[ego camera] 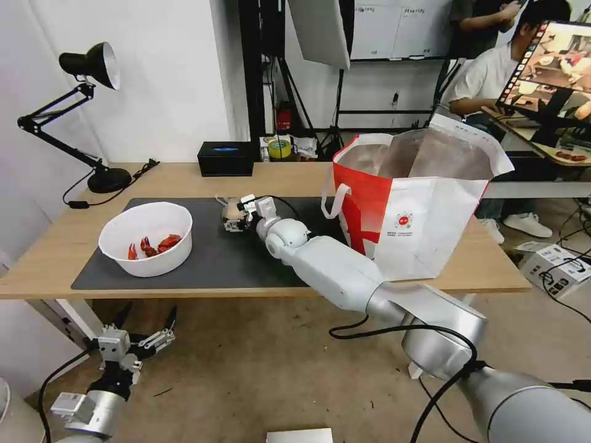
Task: Pick up the trash from the table and place it into the takeout bag.
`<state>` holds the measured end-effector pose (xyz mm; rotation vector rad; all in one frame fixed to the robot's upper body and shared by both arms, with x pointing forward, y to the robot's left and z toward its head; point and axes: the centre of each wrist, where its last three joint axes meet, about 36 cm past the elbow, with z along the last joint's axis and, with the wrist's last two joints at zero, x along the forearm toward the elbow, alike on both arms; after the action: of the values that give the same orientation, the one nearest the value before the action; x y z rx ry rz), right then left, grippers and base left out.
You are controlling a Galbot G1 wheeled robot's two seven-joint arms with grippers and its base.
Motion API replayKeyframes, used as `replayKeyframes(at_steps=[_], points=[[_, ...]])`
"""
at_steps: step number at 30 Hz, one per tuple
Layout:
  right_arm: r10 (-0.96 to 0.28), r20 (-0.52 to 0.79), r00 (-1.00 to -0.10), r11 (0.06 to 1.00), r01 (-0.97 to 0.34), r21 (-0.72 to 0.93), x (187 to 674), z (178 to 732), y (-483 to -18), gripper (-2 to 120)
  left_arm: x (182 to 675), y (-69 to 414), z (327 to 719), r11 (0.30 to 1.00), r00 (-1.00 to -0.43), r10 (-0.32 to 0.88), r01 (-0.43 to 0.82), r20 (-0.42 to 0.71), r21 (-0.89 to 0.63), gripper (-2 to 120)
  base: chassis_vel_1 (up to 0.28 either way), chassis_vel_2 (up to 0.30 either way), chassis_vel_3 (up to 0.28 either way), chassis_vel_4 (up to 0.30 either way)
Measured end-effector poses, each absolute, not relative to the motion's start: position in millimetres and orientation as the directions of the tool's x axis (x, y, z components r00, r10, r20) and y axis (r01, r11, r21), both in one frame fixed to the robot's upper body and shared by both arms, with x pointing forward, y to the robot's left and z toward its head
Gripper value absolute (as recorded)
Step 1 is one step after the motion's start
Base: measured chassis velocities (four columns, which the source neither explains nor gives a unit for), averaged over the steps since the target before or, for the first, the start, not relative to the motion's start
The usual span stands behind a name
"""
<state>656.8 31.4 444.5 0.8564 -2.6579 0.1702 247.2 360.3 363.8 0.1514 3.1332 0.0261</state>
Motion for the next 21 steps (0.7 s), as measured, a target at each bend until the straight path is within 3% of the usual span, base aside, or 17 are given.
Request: replayKeyframes(at_steps=[21], points=[[-0.565,0.349,-0.748,0.766,-0.632,-0.114,664.7,437.3,25.7,100,246.9,355.3,363.0,0.995,-0.995,0.095,0.095,-0.017,0.007,100,0.000,0.000,0.000,0.000]])
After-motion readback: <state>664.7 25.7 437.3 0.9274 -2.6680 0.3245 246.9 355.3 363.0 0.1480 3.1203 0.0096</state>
